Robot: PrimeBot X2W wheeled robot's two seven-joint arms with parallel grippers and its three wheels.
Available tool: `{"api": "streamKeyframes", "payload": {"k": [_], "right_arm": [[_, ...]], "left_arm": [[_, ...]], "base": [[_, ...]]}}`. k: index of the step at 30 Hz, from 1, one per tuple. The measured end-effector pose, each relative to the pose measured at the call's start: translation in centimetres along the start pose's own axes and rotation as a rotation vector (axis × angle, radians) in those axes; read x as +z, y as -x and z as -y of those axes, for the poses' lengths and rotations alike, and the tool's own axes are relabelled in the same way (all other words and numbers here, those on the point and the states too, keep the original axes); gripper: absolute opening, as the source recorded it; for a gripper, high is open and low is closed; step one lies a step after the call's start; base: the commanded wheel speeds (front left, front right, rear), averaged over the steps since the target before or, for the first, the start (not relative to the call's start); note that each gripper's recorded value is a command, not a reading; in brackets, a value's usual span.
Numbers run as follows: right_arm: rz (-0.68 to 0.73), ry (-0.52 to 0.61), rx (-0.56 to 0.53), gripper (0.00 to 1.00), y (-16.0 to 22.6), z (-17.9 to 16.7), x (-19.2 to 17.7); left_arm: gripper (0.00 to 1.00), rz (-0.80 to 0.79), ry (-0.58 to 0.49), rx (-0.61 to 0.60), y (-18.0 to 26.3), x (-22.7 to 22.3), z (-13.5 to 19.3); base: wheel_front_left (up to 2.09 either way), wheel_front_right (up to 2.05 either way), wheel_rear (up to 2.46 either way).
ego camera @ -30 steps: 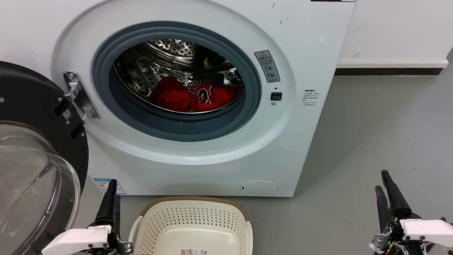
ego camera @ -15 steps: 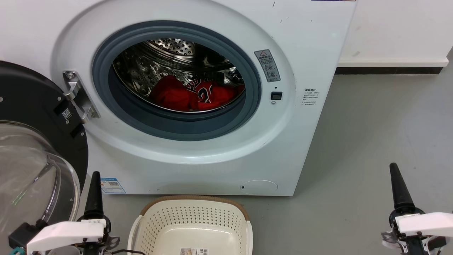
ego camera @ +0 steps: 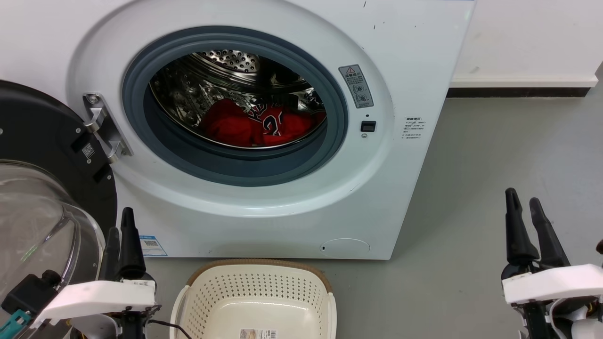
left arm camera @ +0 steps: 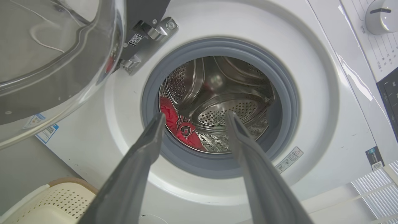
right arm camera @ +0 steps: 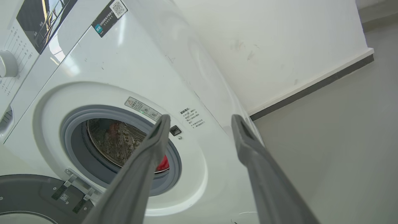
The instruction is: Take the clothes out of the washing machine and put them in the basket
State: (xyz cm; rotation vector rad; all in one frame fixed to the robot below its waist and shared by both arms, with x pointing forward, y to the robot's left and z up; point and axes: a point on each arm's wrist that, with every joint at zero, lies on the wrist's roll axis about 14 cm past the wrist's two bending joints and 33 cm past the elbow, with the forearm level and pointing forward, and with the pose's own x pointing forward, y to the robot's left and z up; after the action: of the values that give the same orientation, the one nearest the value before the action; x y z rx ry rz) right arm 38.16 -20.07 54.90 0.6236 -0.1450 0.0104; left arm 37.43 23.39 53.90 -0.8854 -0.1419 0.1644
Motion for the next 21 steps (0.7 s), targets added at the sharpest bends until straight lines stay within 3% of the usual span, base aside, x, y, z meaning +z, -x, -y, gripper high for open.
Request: {"api": "streamKeyframes", "payload": {"k": [21], "right_arm": [[0.014, 0.362, 0.103, 1.00, 0.5, -2.6, -0.3]], "left_arm": [[1.00, 0.000, -0.347, -0.146, 1.3, -1.7, 3.2]], "base": [[0.00, 0.00, 0.00]]}}
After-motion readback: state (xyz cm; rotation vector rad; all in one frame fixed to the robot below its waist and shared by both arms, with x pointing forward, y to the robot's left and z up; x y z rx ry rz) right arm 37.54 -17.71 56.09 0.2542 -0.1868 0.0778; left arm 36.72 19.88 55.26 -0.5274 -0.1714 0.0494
